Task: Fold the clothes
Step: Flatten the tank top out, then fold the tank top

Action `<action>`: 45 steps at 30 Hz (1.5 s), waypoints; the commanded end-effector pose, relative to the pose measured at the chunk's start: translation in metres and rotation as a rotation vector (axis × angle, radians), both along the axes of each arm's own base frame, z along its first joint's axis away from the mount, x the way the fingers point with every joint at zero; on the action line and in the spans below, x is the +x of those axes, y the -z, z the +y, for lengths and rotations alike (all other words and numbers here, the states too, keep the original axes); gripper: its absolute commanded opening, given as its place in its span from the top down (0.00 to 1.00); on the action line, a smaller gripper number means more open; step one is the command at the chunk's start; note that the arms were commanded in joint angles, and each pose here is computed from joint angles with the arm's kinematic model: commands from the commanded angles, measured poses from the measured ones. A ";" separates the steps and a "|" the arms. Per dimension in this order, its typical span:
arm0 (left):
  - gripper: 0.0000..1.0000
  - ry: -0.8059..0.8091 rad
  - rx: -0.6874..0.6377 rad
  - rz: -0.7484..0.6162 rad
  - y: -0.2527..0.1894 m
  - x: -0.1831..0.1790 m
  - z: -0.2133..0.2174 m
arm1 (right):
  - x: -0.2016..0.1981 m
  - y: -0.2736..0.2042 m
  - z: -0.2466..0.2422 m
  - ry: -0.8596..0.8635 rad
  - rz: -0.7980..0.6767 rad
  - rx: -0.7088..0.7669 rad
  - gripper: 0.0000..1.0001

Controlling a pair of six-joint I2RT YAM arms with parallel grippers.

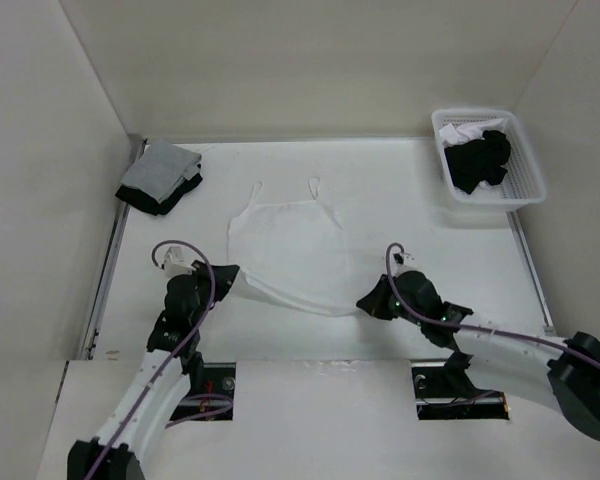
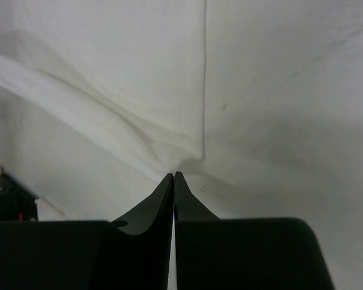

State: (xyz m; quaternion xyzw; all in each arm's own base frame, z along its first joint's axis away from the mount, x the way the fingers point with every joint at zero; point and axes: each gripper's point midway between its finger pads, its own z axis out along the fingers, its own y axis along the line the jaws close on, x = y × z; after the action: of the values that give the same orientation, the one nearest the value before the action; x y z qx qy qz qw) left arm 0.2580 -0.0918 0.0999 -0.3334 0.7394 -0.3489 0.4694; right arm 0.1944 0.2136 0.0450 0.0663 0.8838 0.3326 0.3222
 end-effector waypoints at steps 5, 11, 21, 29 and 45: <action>0.95 0.073 -0.115 0.081 0.002 -0.052 -0.013 | -0.045 -0.041 0.014 0.042 -0.039 0.173 0.96; 0.94 -0.029 -0.052 -0.056 -0.053 -0.051 0.011 | -0.040 -0.084 0.015 0.015 -0.121 0.161 0.95; 0.94 -0.215 -0.015 -0.258 -0.120 0.031 0.036 | 0.097 -0.160 0.019 0.101 -0.338 0.089 0.96; 0.95 -0.320 0.046 -0.257 -0.124 0.142 0.044 | 0.218 -0.185 0.025 0.114 -0.341 0.107 0.95; 0.63 -0.330 0.094 -0.133 -0.068 0.218 0.060 | 0.331 -0.113 0.038 0.139 -0.205 0.090 0.51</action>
State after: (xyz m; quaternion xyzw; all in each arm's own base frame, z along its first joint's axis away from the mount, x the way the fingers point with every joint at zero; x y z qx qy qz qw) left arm 0.4931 -0.0340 0.1263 -0.4203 0.6901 -0.2309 0.5420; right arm 0.5339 0.2503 0.1203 0.1268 0.8443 0.3410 0.3935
